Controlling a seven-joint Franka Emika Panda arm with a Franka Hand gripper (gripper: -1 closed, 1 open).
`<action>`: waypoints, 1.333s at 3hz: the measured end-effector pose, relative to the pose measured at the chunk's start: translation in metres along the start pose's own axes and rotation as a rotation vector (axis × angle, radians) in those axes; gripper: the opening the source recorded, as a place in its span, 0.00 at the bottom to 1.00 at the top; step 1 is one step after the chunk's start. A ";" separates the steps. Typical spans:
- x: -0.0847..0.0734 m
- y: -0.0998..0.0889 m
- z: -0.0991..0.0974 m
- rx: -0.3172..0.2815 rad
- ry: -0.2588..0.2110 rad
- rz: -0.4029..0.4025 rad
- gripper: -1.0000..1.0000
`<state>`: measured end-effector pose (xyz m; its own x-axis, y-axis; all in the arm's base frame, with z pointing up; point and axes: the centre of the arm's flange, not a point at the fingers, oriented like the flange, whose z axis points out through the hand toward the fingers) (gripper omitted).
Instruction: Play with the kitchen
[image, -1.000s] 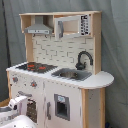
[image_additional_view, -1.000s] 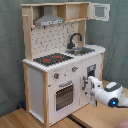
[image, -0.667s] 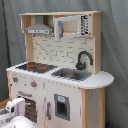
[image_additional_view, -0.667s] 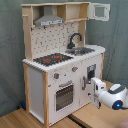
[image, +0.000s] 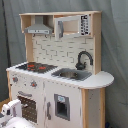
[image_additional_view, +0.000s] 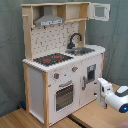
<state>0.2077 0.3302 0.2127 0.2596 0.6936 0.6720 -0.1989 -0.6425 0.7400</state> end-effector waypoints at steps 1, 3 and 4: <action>0.002 0.013 -0.014 -0.033 0.020 -0.070 1.00; 0.016 0.031 -0.043 -0.084 0.045 -0.233 1.00; 0.019 0.035 -0.053 -0.090 0.054 -0.320 1.00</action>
<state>0.1555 0.3383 0.2529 0.2725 0.8734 0.4036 -0.1986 -0.3594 0.9118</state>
